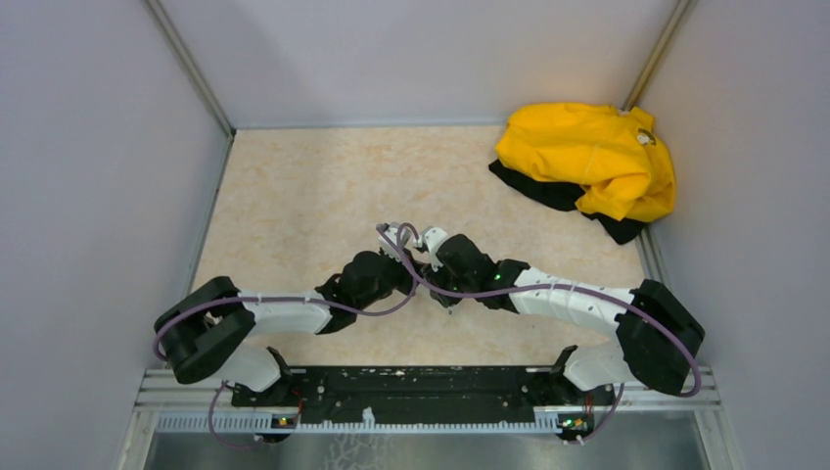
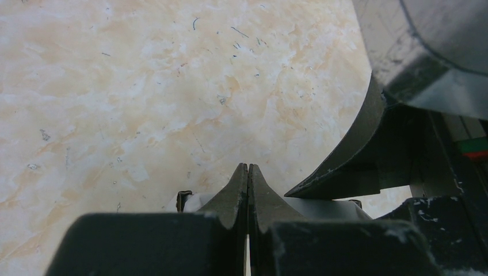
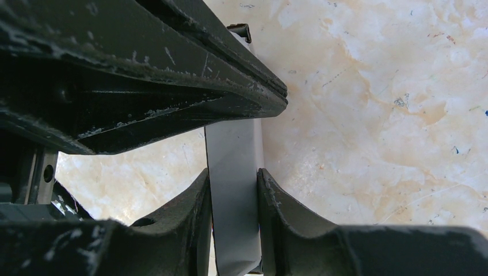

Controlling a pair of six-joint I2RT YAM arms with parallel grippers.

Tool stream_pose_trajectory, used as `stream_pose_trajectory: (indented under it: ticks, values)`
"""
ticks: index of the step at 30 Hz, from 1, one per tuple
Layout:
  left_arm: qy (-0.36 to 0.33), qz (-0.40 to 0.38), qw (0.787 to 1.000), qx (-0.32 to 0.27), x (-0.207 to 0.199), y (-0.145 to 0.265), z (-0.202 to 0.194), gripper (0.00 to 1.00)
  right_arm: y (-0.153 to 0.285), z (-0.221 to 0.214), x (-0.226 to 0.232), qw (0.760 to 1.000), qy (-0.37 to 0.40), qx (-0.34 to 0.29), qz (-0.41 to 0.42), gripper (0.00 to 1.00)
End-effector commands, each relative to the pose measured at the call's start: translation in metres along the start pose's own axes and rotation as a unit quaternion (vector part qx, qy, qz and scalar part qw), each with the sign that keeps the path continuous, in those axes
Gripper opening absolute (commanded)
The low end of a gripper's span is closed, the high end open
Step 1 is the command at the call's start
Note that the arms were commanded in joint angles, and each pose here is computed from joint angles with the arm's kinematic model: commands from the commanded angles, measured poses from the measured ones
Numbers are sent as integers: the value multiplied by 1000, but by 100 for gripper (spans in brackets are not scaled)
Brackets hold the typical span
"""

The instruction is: Fold the paper box

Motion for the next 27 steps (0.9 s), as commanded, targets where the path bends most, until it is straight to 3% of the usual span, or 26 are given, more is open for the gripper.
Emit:
stream_pose_trajectory:
  ticks: [1,14,22,27]
  values:
    - [-17,15,992,127,7,15,-48,0,-4,-13,-6,999,-3,38,-8,7]
    - [-52,22,997,59,0,25,35,7,-7,-18,-3,998,18,51,28,1]
    - [-4,92,996,-1,10,78,66,11,-11,-24,8,993,50,74,73,0]
    - [26,140,990,-9,21,117,67,14,-9,-34,33,983,103,86,123,0]
Point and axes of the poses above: each gripper's point midway between its finger pads, its own y axis back along the fingers, its own x axis along the line the jaws close on, z = x × y, the point moved 10 cm from there along y, back along the fingers, and after that the axes turned 12 degrees about -y, right-handed, at the moved point
